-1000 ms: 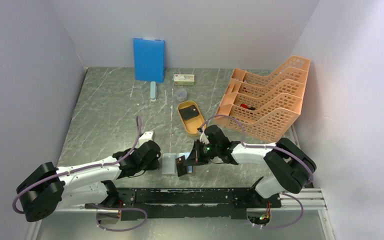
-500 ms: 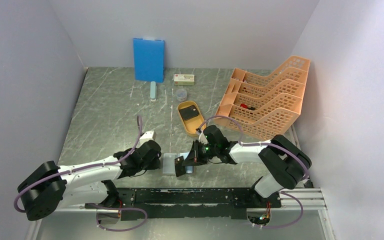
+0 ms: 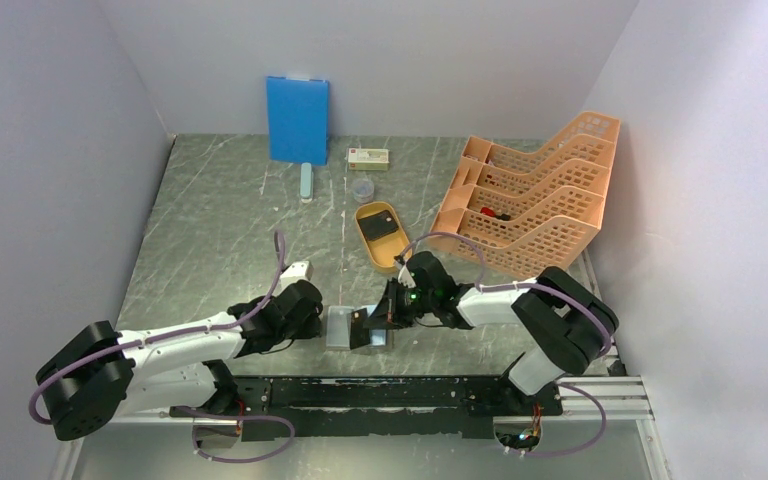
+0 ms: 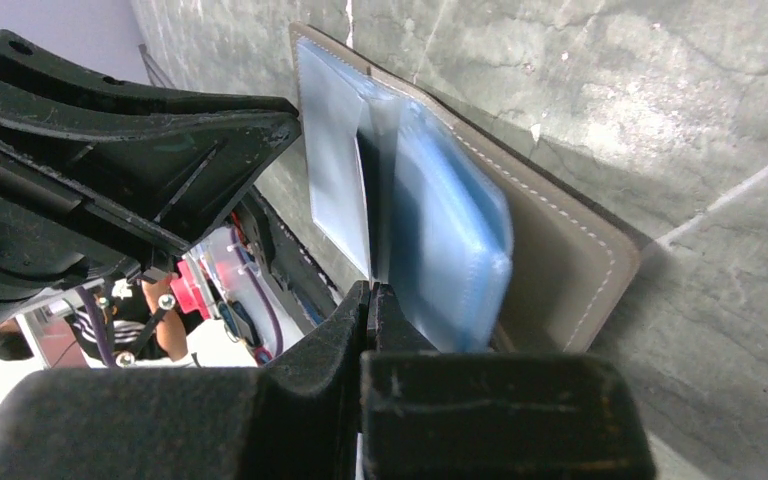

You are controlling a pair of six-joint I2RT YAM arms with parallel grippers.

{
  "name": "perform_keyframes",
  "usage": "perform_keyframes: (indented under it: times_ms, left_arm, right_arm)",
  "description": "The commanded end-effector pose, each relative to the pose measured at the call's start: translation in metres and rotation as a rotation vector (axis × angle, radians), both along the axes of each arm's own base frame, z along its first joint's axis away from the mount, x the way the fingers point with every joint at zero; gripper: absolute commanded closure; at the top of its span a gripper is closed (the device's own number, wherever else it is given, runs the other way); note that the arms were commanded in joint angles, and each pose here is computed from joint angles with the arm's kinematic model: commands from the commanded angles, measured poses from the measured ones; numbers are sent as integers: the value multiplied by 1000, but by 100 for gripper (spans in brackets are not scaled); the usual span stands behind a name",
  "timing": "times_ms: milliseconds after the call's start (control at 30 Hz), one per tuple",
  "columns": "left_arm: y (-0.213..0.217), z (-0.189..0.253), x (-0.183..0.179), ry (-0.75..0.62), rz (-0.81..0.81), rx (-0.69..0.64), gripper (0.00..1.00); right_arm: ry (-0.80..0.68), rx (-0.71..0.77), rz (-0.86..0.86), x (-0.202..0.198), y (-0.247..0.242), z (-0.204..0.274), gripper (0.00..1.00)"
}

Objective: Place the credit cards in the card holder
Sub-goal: Insert the credit card into the card holder.

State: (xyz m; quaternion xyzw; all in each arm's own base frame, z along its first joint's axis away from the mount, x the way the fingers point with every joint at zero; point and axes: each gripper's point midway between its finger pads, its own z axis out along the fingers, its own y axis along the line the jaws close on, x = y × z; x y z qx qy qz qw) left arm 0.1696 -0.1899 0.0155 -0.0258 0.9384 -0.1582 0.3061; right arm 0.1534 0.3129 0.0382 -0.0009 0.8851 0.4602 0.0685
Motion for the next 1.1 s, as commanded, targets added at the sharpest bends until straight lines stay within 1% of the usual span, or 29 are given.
perform_keyframes:
  times_ms: [0, 567, 1067]
  left_arm:
    - [3, -9, -8, 38, -5, -3, 80]
    - [2, -12, -10, 47, -16, -5, 81]
    - [-3, -13, -11, 52, -25, -20, 81]
  right_arm:
    - [-3, -23, -47, 8, -3, -9, 100]
    - [-12, -59, -114, 14, -11, -15, 100]
    - [-8, -60, -131, 15, -12, -16, 100]
